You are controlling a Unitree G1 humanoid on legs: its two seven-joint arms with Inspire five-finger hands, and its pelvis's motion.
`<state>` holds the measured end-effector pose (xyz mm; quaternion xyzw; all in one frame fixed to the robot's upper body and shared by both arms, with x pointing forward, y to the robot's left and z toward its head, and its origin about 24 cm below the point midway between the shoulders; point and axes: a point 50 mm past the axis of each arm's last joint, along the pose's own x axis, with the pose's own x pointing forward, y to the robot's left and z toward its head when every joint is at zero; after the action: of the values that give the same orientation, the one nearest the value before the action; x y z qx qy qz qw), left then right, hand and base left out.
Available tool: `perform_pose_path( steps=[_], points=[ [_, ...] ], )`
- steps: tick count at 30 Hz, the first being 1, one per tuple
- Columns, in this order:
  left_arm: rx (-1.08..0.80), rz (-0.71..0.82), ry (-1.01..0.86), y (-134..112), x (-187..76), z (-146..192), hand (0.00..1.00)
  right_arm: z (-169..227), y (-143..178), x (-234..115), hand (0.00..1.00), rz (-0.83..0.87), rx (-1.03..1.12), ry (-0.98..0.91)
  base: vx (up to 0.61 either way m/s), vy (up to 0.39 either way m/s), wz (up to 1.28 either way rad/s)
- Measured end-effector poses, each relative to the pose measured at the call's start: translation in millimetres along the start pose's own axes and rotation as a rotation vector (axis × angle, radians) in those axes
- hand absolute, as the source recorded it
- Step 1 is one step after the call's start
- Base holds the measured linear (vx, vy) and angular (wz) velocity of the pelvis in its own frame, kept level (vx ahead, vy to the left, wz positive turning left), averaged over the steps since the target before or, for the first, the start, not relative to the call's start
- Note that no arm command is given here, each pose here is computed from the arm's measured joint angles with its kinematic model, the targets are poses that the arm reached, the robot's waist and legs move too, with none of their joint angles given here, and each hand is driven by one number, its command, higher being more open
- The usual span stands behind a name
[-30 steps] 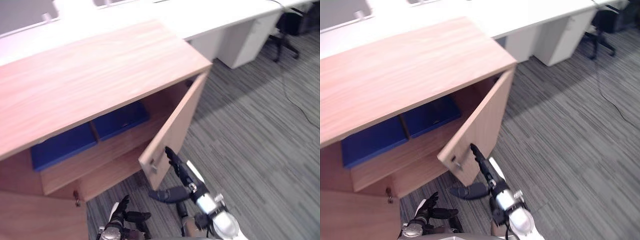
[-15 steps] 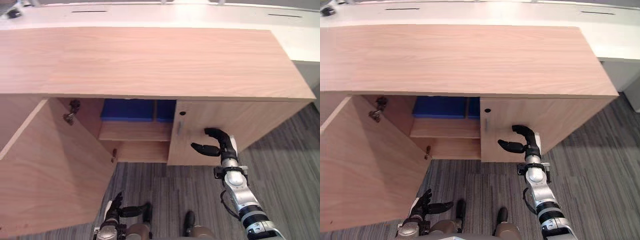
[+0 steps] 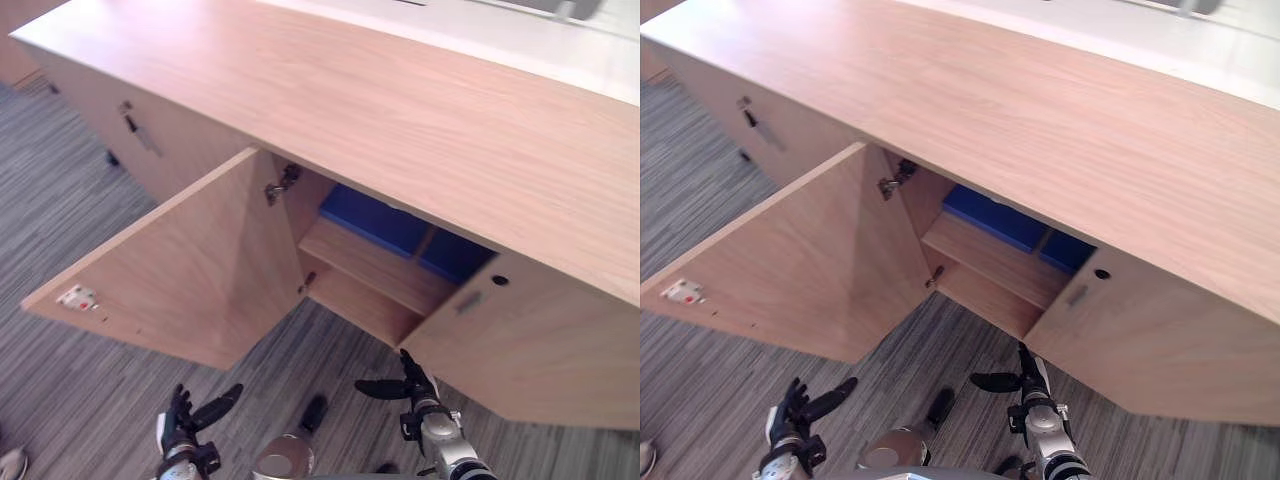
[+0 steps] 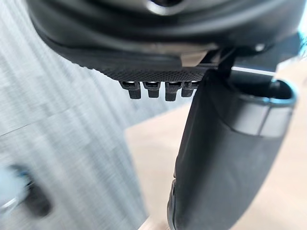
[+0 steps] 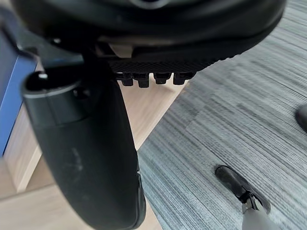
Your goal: Walk over to the cabinet, pick up the folder, carry it to the office cabinet, place the folder inside the office cabinet, then close the office cabinet door
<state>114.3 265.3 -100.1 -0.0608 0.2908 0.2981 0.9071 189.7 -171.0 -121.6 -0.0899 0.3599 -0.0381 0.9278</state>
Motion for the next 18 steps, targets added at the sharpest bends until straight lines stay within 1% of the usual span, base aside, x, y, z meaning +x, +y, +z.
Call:
perform_pose_path(
  steps=[2, 4, 7, 9, 12, 14, 17, 18],
  points=[
    [0.001, 0.012, -0.073, 7.9, 2.8, 18.6, 1.0, 6.3, -5.7, 3.1, 1.0, -0.027, 0.005, -0.014, -0.04, -0.015, 0.33],
    [0.021, 0.006, -0.186, 15.6, 7.2, 49.1, 1.0, 14.1, -13.7, 6.5, 1.0, -0.053, -0.003, -0.034, -0.08, -0.028, 0.12],
    [0.046, 0.006, -0.31, 24.7, 9.7, 81.7, 1.0, 15.7, -17.1, 7.3, 1.0, -0.065, 0.007, -0.037, -0.1, -0.021, 0.02],
    [0.075, 0.012, -0.416, 33.0, 14.0, 113.2, 1.0, 10.0, -17.8, 5.3, 1.0, -0.066, 0.007, -0.023, -0.11, -0.024, -0.02],
    [0.119, 0.031, -0.504, 43.5, 17.4, 144.3, 1.0, -7.4, -17.2, -1.3, 1.0, -0.061, 0.012, 0.025, -0.1, -0.041, -0.08],
    [0.136, 0.032, -0.532, 45.3, 18.3, 155.0, 1.0, -17.8, -19.5, -5.3, 1.0, -0.07, 0.028, 0.056, -0.03, -0.031, -0.23],
    [0.137, 0.022, -0.546, 42.4, 18.8, 159.6, 1.0, -31.2, -23.4, -11.1, 1.0, -0.087, 0.049, 0.095, 0.01, -0.026, -0.28],
    [0.112, 0.057, -0.547, 44.9, 18.4, 158.7, 1.0, -39.7, -27.0, -15.0, 1.0, -0.103, 0.067, 0.118, 0.03, -0.034, -0.21]
  ],
)
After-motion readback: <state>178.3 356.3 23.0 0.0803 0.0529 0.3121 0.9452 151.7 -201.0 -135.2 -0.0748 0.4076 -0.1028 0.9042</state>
